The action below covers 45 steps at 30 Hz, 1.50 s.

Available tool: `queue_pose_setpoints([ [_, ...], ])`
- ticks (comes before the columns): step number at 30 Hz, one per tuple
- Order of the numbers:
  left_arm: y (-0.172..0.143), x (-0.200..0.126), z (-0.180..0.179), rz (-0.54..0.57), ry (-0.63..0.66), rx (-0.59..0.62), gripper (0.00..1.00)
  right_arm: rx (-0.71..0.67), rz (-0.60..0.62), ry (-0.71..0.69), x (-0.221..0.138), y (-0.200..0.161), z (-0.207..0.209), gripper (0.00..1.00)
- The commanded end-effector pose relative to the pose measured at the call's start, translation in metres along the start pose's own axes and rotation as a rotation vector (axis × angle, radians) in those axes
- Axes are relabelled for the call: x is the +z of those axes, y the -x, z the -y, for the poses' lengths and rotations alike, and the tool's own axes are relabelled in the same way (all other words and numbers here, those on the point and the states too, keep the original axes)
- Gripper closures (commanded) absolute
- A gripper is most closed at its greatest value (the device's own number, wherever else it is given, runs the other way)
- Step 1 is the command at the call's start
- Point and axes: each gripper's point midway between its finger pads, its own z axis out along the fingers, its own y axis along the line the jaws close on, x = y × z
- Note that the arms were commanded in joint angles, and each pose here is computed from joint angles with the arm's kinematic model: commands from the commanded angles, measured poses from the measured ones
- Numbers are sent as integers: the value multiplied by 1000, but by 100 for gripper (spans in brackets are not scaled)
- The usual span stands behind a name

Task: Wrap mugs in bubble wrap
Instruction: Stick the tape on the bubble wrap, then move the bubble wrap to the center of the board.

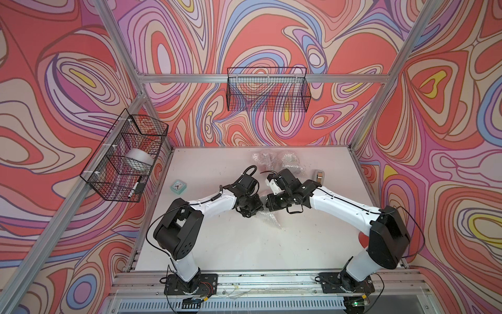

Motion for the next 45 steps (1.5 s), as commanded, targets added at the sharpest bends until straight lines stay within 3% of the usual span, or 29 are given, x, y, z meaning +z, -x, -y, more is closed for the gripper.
queue_pose_setpoints([
  [1, 1, 5, -12, 4, 61, -18, 66, 18, 108, -77, -13, 7, 15, 83],
  [5, 4, 0, -3, 12, 36, -4, 63, -42, 79, -123, -24, -21, 31, 48],
  [8, 6, -2, 5, 16, 20, 3, 57, -86, 63, -89, -27, -42, 33, 32],
  [10, 7, -4, 10, 16, 10, 8, 51, -119, 60, -71, -26, -51, 32, 27],
  [15, 11, -16, 19, 43, -6, 16, 40, -139, 81, -68, -14, -55, 35, 26],
  [26, 21, -60, 11, 175, 55, 42, 38, -160, 35, -122, 14, -57, 34, 24],
  [29, 27, -78, 6, 230, 74, 52, 37, -154, 11, -148, 22, -59, 37, 28],
  [33, 38, -112, -15, 330, 122, 56, 37, -155, 13, -140, 32, -49, 31, 44],
  [36, 45, -140, -38, 397, 134, 33, 38, -167, 6, -144, 45, -37, 24, 51],
  [45, 49, -208, -105, 512, 140, -72, 37, -165, -9, -204, 112, 20, 14, 54],
])
